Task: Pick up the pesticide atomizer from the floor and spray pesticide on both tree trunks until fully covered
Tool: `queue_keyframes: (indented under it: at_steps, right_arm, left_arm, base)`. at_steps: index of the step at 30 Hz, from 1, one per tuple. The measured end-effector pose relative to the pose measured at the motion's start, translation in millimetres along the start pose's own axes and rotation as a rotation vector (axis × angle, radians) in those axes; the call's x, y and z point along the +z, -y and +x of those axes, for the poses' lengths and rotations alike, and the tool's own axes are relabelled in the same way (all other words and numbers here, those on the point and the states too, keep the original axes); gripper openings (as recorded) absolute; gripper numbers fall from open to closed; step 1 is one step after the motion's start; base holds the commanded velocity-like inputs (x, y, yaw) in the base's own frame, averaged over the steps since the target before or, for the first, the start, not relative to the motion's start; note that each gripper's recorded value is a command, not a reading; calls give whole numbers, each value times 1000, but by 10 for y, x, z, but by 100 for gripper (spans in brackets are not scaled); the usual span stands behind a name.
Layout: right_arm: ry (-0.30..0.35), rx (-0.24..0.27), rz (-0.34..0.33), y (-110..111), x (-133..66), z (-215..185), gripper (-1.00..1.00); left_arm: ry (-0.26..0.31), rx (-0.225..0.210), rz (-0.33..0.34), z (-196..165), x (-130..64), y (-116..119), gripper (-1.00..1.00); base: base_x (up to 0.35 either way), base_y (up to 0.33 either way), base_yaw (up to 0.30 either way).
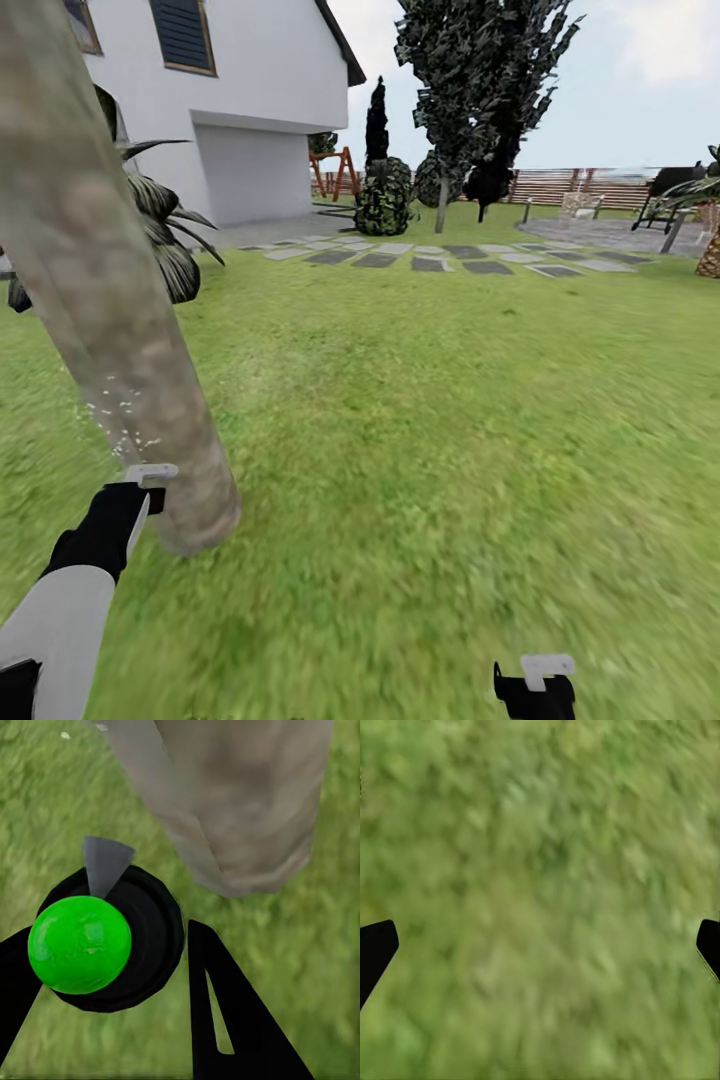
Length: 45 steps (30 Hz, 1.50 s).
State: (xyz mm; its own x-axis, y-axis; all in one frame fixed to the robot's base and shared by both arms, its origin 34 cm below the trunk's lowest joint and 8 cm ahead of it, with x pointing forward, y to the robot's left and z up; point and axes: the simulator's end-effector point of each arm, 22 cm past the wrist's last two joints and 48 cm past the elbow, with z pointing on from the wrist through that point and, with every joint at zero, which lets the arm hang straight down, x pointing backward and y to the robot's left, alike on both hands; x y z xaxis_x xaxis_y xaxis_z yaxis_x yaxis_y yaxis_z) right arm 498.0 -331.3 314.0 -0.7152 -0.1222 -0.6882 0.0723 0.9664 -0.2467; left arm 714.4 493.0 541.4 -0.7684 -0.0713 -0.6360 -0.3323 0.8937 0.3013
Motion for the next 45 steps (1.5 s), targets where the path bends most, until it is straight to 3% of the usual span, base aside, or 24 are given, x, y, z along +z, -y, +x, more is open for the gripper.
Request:
queue_keyframes:
  at_steps: [11,26,32,39,45]
  right_arm:
    - [0,0,0,-1,-2,1,100]
    - [1,1,2,15,2,-2,100]
    - [1,1,2,14,0,-3,100]
    - [-1,1,2,16,2,3,100]
    - [0,-1,5,39,5,4,100]
  left_arm:
    - [-5,1,-41,35,6,-109,-100]
    - [7,-11,-32,-28,-25,-74,-100]
    - [109,-42,-70,-499,-235,-320,-100]
    - [87,-50,-76,-587,-325,-368,-100]
    - [93,-51,-53,-602,-349,-219,-100]
  base:
    - [201,-220,255]
    - [145,-237,102]
    - [295,-78,277]
    - [65,-2,278]
    - [0,-123,47]
